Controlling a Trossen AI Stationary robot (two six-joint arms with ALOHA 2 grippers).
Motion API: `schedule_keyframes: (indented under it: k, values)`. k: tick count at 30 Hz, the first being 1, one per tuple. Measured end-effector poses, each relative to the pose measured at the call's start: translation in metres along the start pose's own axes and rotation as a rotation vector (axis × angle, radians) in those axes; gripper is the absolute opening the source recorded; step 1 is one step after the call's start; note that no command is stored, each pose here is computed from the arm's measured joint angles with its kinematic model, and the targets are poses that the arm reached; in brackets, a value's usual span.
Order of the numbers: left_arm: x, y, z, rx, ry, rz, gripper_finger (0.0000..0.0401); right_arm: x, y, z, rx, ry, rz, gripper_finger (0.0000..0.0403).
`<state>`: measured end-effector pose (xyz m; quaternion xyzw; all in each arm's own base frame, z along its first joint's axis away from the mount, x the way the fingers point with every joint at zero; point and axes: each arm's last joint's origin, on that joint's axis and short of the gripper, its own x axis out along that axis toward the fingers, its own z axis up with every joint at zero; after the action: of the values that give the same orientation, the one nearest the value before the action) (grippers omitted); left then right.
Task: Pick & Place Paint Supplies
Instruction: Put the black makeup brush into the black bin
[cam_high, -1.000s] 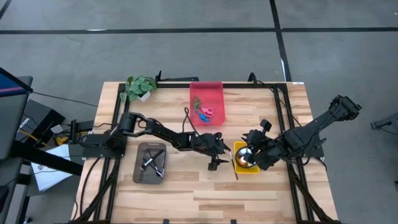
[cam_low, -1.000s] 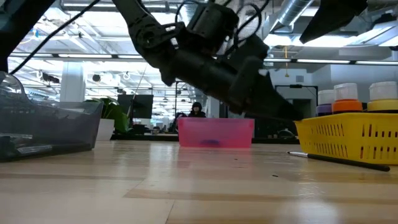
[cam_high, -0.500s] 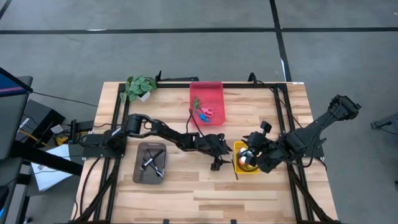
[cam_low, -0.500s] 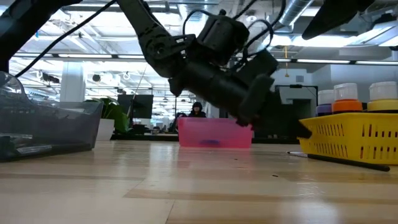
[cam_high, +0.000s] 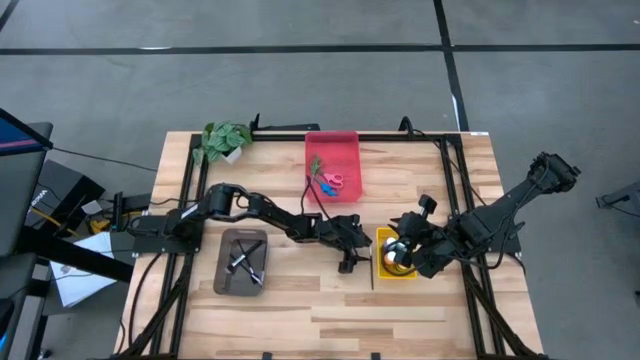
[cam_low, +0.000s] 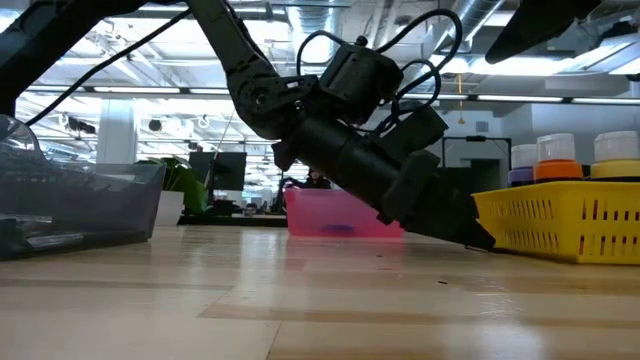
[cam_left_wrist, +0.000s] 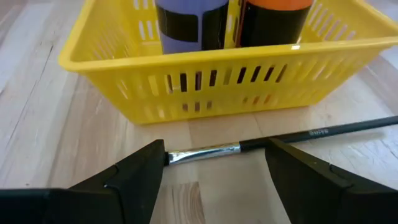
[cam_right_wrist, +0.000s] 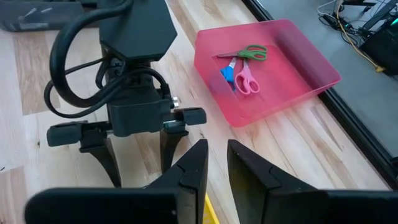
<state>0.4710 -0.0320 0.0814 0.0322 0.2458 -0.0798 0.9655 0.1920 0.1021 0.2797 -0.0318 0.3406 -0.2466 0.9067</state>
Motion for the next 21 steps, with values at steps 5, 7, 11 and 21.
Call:
schedule_keyframes:
  k: [5,7,11,21]
  values:
    - [-0.0001,0.0009,-0.0016,-0.001,0.014,-0.014,0.0273,0.0000,0.0000,0.0000,0.000,0.000,0.000,0.0056]
    - [-0.0002,0.0006,-0.0017,-0.001,0.017,-0.023,0.0273,0.0000,0.0000,0.0000,0.000,0.000,0.000,0.0056]
    - [-0.0006,0.0003,-0.0009,0.002,0.015,-0.025,0.0273,0.0000,0.0000,0.0000,0.000,0.000,0.000,0.0056]
    - [-0.0018,-0.0070,-0.0024,0.001,0.069,-0.038,0.0273,0.0000,0.0000,-0.0001,-0.001,0.003,0.003,0.0056]
